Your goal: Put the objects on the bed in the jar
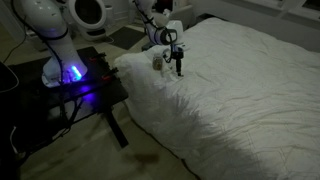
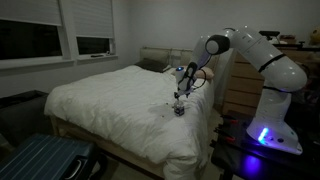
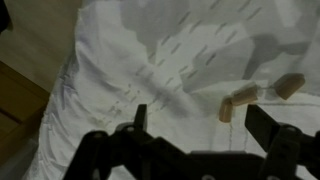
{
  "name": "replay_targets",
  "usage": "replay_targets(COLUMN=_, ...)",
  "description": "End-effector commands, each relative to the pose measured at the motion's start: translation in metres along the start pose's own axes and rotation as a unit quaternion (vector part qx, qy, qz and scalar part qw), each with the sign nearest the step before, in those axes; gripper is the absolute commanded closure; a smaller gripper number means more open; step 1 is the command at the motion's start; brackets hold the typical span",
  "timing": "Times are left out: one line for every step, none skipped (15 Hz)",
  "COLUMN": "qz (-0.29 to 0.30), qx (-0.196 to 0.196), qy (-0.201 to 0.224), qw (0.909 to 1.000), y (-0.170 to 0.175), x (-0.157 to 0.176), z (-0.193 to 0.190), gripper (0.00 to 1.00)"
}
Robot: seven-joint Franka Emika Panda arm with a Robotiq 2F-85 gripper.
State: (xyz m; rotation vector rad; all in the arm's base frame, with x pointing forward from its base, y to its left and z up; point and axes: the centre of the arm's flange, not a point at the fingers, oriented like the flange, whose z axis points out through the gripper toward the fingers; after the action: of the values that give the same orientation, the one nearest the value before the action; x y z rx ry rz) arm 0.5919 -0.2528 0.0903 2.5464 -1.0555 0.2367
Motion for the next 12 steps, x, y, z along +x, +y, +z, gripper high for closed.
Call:
replay_targets(qz=0.01, qx=0.012, qy=0.035, qw=0.9993, y=-0.019, x=0.011, z=0.011, gripper=0.0)
replay_targets(qz=0.012, qx=0.015, qy=0.039, qw=0.9991, y=-0.023, x=0.012, z=0.014, gripper=0.0)
replay_targets(qz=0.013, qx=0.019, qy=0.039, qw=0.9989, y=-0.027, x=0.013, z=0.015, gripper=0.0)
replay_targets(qz=0.014, qx=0.024, qy=0.035, qw=0.999, y=-0.031, x=0.014, z=0.018, gripper=0.0)
replay_targets(qz=0.019, qx=0.027, qy=0.031, qw=0.999, y=-0.034, x=0.015, z=0.019, gripper=0.0)
replay_targets(qz=0.021, qx=0.034, qy=0.016, qw=0.9991, y=-0.036, x=0.016, z=0.018, gripper=0.0)
replay_targets(qz=0.025, qx=0.04, qy=0.008, qw=0.9988, y=-0.038, x=0.017, z=0.018, gripper=0.0)
replay_targets(qz=0.027, qx=0.048, qy=0.002, qw=0.9985, y=-0.039, x=0.017, z=0.017, gripper=0.0)
replay_targets(qz=0.03, qx=0.052, qy=0.0, qw=0.9982, y=-0.039, x=0.018, z=0.015, gripper=0.0)
replay_targets(qz=0.035, qx=0.057, qy=-0.005, qw=0.9977, y=-0.04, x=0.019, z=0.015, gripper=0.0)
replay_targets(qz=0.037, qx=0.061, qy=-0.012, qw=0.9974, y=-0.04, x=0.02, z=0.015, gripper=0.0)
replay_targets(qz=0.043, qx=0.065, qy=-0.021, qw=0.9968, y=-0.039, x=0.023, z=0.016, gripper=0.0)
